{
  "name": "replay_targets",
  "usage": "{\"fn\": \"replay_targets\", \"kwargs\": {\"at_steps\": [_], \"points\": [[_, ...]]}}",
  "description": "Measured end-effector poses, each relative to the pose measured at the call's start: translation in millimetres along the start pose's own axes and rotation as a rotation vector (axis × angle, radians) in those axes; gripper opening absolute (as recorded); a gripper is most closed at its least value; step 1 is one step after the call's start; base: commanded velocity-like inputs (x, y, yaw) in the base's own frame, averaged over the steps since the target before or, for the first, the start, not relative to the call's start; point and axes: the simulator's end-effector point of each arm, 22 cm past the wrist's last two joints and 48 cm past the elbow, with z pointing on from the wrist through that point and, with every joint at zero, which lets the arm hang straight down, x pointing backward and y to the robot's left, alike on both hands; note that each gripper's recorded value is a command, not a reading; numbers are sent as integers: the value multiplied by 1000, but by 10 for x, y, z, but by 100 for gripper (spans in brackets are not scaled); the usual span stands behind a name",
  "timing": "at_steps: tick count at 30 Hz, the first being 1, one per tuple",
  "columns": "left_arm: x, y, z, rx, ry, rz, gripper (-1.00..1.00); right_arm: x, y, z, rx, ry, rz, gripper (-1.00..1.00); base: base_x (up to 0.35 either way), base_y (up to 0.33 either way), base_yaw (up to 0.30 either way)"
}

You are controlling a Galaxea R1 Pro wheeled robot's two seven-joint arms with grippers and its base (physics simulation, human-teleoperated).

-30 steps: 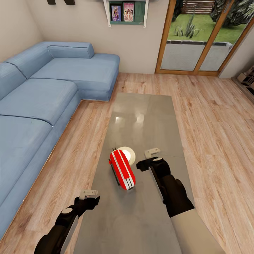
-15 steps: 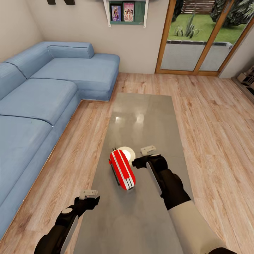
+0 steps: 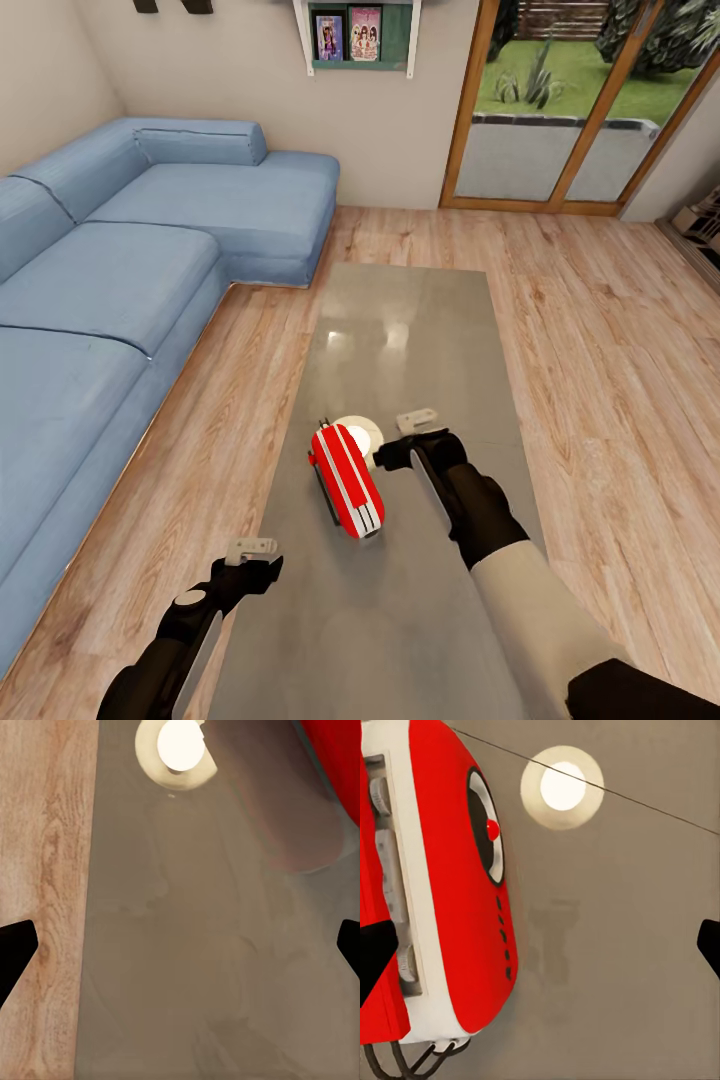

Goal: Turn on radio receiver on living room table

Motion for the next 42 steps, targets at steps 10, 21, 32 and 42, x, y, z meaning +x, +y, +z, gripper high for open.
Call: {"fn": "replay_targets", "kwargs": {"at_steps": [10,21,32,42], "points": [[7,6,1,-1,1,0,100,46,137,63,-22,12,-30,100,0,0,0],[17,0,1,2,6,-1,100,46,222,67,-44,8,-27,100,0,0,0],[36,-7,0,4,16,-4,100,44,190,68,-29,8,-26,100,0,0,0],[33,-12,-1,5,16,-5,100,44,195,68,-30,8,-28,100,4,34,0]]}}
